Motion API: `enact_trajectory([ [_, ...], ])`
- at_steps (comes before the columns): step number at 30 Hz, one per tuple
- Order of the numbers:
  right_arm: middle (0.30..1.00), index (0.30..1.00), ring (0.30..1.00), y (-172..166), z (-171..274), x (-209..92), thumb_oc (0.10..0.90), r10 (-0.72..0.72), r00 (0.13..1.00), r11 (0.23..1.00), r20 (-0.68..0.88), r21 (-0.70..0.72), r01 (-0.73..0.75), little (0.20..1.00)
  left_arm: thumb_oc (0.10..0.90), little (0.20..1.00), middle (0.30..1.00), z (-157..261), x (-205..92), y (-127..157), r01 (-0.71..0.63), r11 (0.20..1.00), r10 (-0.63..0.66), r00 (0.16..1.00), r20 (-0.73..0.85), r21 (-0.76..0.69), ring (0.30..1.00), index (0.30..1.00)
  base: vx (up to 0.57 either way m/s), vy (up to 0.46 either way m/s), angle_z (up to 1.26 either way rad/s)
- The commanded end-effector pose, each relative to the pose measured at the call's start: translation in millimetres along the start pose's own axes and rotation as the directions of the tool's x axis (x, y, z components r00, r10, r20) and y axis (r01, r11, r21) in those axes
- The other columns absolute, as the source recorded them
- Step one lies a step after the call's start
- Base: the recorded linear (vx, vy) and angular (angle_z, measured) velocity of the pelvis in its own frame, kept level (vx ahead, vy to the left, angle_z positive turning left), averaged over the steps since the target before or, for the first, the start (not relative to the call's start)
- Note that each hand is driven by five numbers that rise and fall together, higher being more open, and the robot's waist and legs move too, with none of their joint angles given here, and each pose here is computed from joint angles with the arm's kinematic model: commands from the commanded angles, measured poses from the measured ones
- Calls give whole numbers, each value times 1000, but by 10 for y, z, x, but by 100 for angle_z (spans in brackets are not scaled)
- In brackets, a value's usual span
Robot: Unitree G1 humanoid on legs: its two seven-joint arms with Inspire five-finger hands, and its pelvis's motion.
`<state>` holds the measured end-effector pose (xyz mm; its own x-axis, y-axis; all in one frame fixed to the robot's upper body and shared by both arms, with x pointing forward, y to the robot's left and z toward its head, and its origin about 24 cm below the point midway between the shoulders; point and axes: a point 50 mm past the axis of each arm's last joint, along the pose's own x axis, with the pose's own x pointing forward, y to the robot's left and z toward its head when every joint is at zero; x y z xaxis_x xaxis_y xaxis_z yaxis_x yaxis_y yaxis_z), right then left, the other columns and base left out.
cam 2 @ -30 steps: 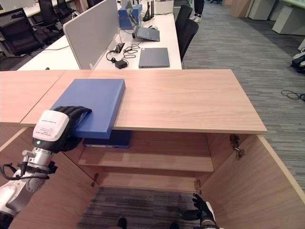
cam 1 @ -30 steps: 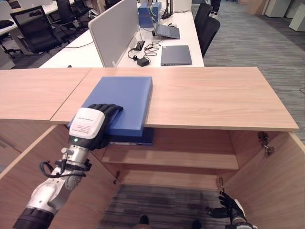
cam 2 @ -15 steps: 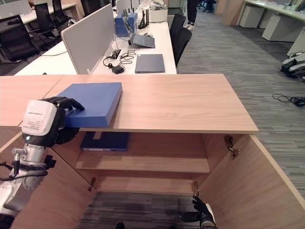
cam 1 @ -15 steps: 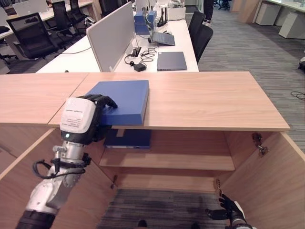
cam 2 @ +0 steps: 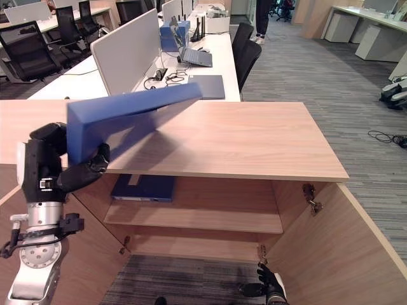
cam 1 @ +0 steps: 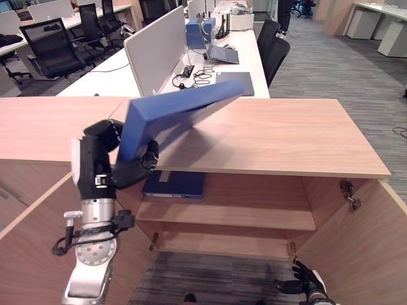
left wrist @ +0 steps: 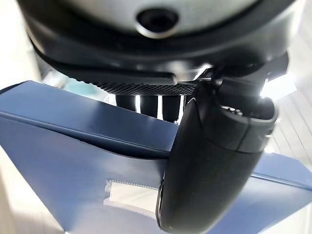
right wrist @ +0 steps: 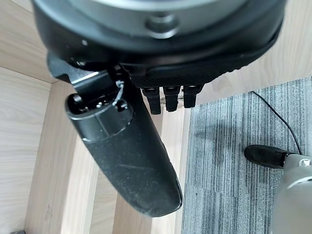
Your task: Put the empty folder in the office cabinet
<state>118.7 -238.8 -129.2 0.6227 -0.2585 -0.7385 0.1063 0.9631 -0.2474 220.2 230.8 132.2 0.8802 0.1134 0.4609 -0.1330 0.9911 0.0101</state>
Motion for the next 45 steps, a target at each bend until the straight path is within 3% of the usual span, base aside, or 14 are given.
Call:
enact_trajectory([
  [1, 900, 900, 900, -83, 534, 151, 800, -18, 986, 999, 166, 38, 11, 900, 400, 300, 300, 339, 149, -135, 114, 955, -68, 983, 171, -275, 300, 300, 0, 0, 0],
  [4, 900, 900, 900, -52, 543, 160, 800, 12, 987, 1000, 161, 18, -15, 900, 400, 300, 300, 381, 191, -244, 217, 868, -149, 972, 183, -447, 300, 300, 0, 0, 0],
  [10, 900, 900, 900, 27, 527, 161, 800, 60, 987, 998, 151, 6, -61, 900, 400, 300, 300, 517, 234, -398, 390, 715, -294, 921, 256, -581, 300, 300, 0, 0, 0],
  [12, 900, 900, 900, 54, 523, 165, 800, 80, 986, 997, 147, -2, -80, 900, 400, 300, 300, 553, 240, -460, 473, 630, -399, 878, 265, -616, 300, 300, 0, 0, 0],
  [14, 900, 900, 900, 56, 524, 165, 800, 80, 986, 997, 147, -2, -81, 900, 400, 300, 300, 552, 242, -459, 473, 630, -400, 877, 266, -615, 300, 300, 0, 0, 0],
  [17, 900, 900, 900, 82, 518, 171, 800, 101, 985, 995, 140, -24, -99, 900, 400, 300, 300, 567, 259, -439, 543, 572, -542, 813, 214, -615, 300, 300, 0, 0, 0],
  [29, 900, 900, 900, 155, 483, 162, 800, 136, 982, 991, 133, -28, -134, 900, 400, 300, 300, 395, 213, -267, 551, 632, -633, 773, 46, -545, 300, 300, 15, -4, -3],
  [36, 900, 900, 900, 298, 603, 126, 800, 197, 961, 967, 197, 125, -223, 900, 400, 300, 300, 267, 192, -99, 486, 714, -573, 819, -22, -503, 300, 300, 4, -2, -2],
  [38, 900, 900, 900, 471, 699, 69, 800, 294, 919, 865, 261, 336, -372, 900, 400, 300, 300, 155, 161, -57, 429, 728, -536, 842, -54, -534, 300, 300, 0, 0, 0],
  [39, 900, 900, 900, 512, 728, 47, 800, 324, 903, 833, 283, 367, -414, 900, 400, 300, 300, 114, 148, -57, 417, 726, -535, 842, -67, -546, 300, 300, 0, 0, 0],
  [40, 900, 900, 900, 654, 813, -31, 800, 408, 845, 725, 345, 439, -530, 900, 400, 300, 300, 42, 115, -63, 394, 721, -531, 843, -90, -569, 300, 300, 0, 0, 0],
  [42, 900, 900, 900, 780, 936, -139, 800, 487, 766, 627, 420, 443, -641, 900, 400, 300, 300, -33, 72, -87, 373, 709, -532, 840, -106, -599, 300, 300, 0, 0, 0],
  [44, 900, 900, 900, 923, 1137, -341, 800, 597, 609, 469, 522, 389, -793, 900, 400, 300, 300, -165, -20, -169, 350, 673, -551, 825, -126, -652, 300, 300, 0, 0, 0],
  [45, 900, 900, 900, 921, 1135, -342, 800, 597, 609, 469, 522, 389, -793, 900, 400, 300, 300, -167, -21, -169, 350, 673, -551, 825, -126, -652, 300, 300, 0, 0, 0],
])
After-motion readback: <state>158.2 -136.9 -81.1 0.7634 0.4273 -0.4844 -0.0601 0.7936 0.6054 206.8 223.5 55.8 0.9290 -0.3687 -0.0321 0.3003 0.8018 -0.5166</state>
